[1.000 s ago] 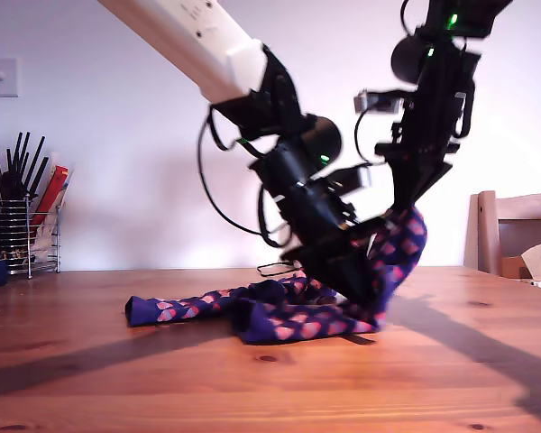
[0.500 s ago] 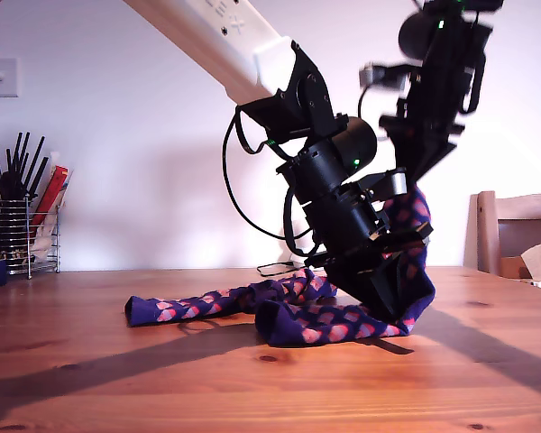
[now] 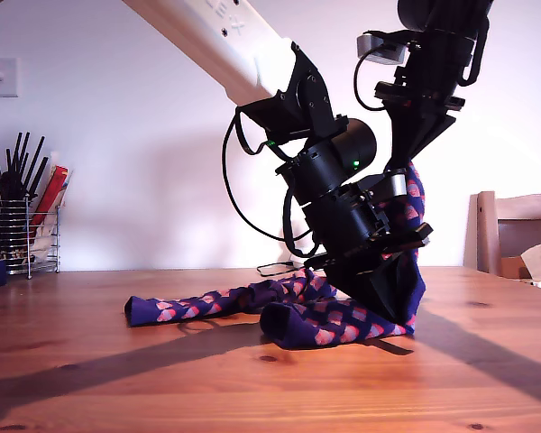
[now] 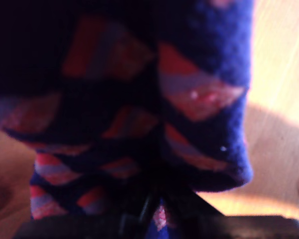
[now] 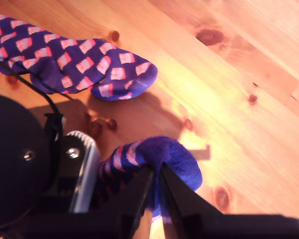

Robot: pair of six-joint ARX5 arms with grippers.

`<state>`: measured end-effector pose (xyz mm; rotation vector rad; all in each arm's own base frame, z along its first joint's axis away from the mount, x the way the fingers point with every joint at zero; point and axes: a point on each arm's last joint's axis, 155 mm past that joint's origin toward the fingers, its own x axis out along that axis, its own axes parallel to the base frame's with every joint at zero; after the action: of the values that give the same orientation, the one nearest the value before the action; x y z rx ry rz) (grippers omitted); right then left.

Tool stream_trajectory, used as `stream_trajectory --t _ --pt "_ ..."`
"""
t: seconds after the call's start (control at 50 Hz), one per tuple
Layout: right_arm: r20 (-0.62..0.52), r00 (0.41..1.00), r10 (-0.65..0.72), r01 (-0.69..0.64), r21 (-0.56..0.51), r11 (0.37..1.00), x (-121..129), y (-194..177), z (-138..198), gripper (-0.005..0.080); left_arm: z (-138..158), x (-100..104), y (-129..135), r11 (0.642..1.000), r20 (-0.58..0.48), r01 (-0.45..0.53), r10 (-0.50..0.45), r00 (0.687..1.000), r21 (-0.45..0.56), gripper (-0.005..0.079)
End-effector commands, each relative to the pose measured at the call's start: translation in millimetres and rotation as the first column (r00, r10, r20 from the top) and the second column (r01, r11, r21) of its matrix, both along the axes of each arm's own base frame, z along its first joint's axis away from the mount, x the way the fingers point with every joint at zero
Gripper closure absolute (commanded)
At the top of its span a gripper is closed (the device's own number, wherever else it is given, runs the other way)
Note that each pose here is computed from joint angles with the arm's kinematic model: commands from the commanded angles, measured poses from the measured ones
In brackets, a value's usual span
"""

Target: Fold the socks in front of you. After folding them, place them to the left side.

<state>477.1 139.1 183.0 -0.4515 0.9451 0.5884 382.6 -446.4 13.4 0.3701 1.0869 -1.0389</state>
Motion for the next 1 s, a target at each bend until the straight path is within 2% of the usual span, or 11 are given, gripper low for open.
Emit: stream_trajectory --t 0.0,0.18,0.32,0.56,0.88,0.98 --pt "0.021 1.000 0.003 -0.004 0.019 1.000 -3.2 3.9 10.8 0.0765 12.0 1.4 6.6 1.000 -0.004 -0.004 0.004 1.000 -0.007 0.0766" --pt "0.021 1.000 -0.002 0.002 0.013 1.000 -3.4 1.4 11.0 0.0765 24.9 14.8 20.5 0.999 0.002 -0.035 0.035 0.999 -0.018 0.0766" --pt "0.020 1.000 -0.001 0.001 0.012 1.000 -3.7 2.0 10.9 0.0765 28.4 17.8 30.5 0.999 -0.009 -0.040 0.039 0.999 -0.012 0.0766" --pt "0.012 1.000 -0.014 0.014 0.003 1.000 -4.8 -0.5 9.5 0.0765 57.0 27.6 46.7 0.998 0.005 -0.060 0.060 0.998 -0.037 0.0766" --pt "-0.003 1.000 -0.004 0.004 0.007 1.000 -10.1 8.2 8.0 0.0765 110.9 45.0 95.1 0.991 0.040 -0.121 0.123 0.992 -0.050 0.0766" --pt "-0.013 1.000 0.003 -0.003 0.012 1.000 -14.4 17.0 7.2 0.0765 116.3 46.3 112.2 0.990 0.031 -0.137 0.138 0.990 -0.033 0.0766"
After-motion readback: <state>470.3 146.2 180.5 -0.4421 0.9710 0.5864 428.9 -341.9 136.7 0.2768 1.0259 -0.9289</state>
